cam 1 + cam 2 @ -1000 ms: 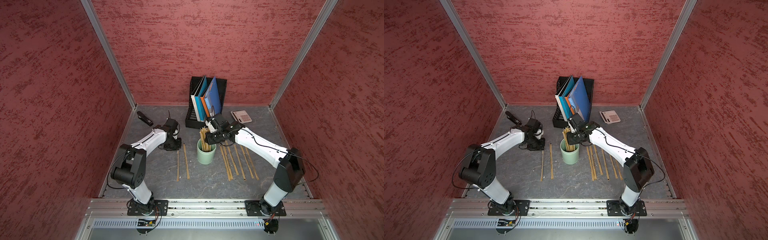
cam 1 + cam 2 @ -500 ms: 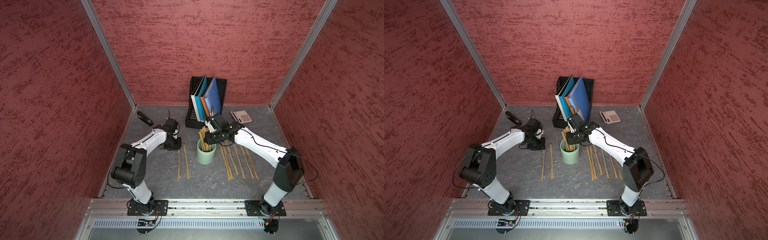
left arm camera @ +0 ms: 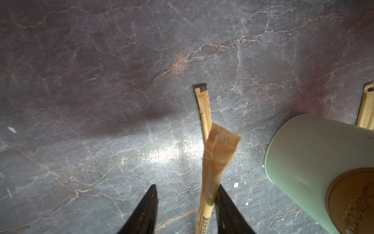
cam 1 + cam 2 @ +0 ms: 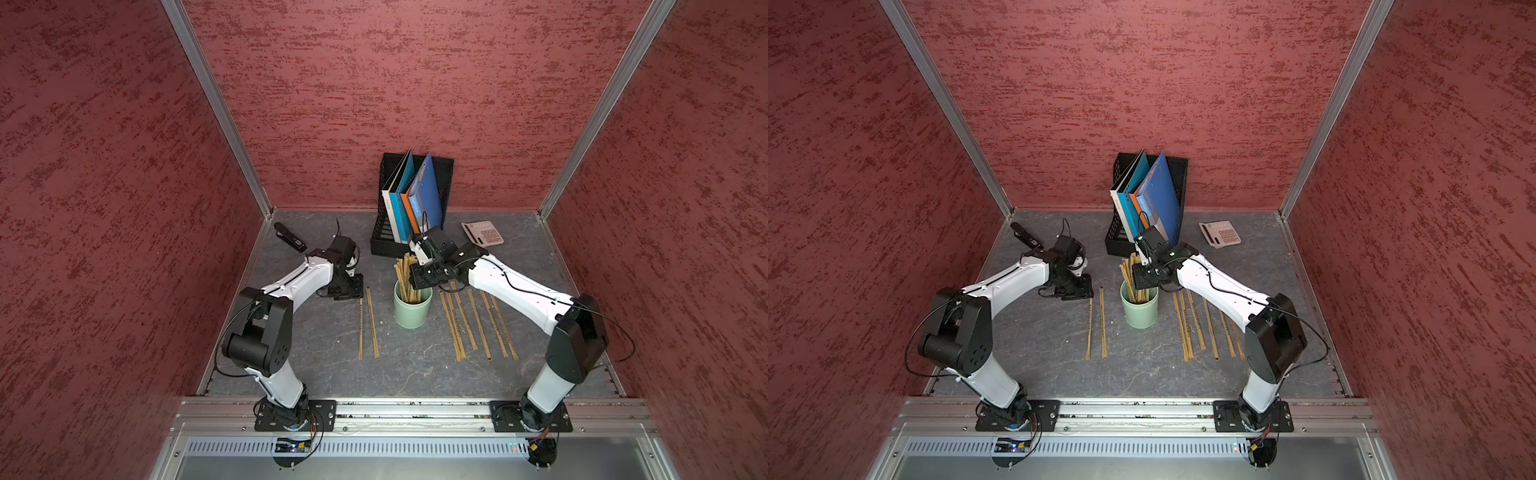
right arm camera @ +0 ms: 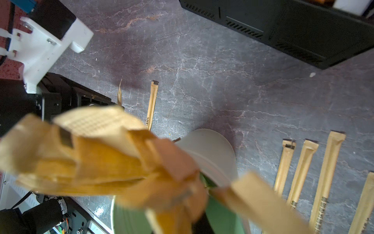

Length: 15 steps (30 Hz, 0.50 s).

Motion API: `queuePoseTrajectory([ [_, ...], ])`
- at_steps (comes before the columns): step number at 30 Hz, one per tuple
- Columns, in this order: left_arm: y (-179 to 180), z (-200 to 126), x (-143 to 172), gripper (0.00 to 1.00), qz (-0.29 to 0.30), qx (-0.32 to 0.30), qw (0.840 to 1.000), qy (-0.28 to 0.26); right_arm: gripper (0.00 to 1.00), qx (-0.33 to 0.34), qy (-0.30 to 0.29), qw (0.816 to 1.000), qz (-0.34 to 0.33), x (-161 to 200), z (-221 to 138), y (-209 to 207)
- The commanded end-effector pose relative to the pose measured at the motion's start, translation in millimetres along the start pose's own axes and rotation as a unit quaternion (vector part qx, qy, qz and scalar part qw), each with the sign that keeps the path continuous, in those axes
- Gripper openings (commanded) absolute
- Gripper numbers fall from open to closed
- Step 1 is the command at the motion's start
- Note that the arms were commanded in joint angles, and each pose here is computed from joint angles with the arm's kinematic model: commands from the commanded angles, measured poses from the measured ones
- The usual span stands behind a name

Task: Take the straws out of the storage container
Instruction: Pick up the straw from the container.

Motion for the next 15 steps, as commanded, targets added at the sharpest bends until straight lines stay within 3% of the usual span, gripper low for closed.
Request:
queuePoseTrajectory([
  [1, -2, -6, -11, 0.48, 0.003, 0.006, 1.0, -0.02, 0.07, -0.021, -0.03, 0.999, -0.004, -10, -17, 11],
  [15, -3, -3, -15, 0.48, 0.004, 0.011, 0.999, -0.037, 0.06, -0.052, -0.093, 0.994, -0.02, -15, -99, 25],
])
Point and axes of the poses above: each gripper's point midway between its finger pads, its own z axis out along the fingers, its own y axis along the line the jaws close on, x = y × z, the point moved 5 cm from there along -z, back along the fingers, and after that the axes turned 8 degrees about z, right-handed, at the moved point
